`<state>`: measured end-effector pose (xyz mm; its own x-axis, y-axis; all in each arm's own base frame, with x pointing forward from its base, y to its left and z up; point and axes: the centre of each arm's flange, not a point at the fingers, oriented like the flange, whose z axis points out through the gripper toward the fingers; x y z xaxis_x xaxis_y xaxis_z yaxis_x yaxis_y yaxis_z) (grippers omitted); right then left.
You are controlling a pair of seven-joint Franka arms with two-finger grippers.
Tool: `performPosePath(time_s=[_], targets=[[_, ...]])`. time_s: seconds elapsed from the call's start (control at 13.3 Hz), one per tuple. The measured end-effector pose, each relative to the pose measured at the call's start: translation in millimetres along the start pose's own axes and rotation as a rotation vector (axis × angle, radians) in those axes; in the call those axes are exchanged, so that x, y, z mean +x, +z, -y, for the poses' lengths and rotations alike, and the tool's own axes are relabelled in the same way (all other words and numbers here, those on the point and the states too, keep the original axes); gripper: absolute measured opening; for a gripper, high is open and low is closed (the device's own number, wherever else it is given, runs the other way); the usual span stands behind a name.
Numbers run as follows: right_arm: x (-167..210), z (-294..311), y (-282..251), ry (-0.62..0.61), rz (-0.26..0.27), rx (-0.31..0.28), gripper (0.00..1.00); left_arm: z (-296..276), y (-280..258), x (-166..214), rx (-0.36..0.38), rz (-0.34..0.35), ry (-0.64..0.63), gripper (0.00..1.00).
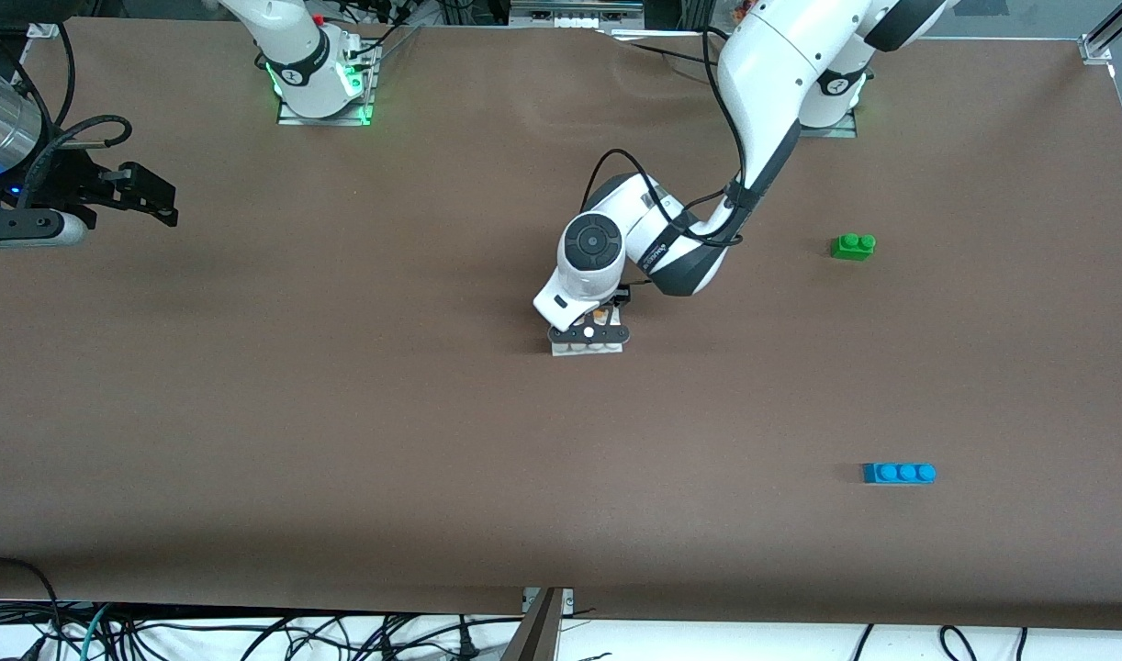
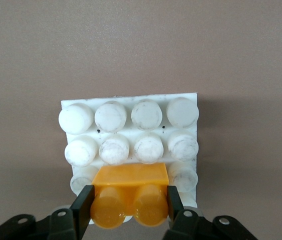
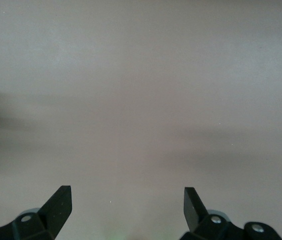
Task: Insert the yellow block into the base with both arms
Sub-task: 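Press the yellow brick down onto the base plate studs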
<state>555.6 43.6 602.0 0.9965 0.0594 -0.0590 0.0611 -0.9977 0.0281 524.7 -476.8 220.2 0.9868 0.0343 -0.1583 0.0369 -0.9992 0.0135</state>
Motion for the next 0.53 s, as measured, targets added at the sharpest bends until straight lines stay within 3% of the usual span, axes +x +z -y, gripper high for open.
performPosePath(time_s=[0.3, 0.53], targets=[[0.0, 0.0, 0.0, 0.0, 0.0, 0.0, 1.0, 0.2, 0.1, 0.2, 0.001, 0.0, -0.001, 0.99], [0.0, 0.0, 0.0, 0.0, 0.0, 0.0, 1.0, 0.5, -2.8, 2.0, -0.002, -0.005, -0.004, 1.0]])
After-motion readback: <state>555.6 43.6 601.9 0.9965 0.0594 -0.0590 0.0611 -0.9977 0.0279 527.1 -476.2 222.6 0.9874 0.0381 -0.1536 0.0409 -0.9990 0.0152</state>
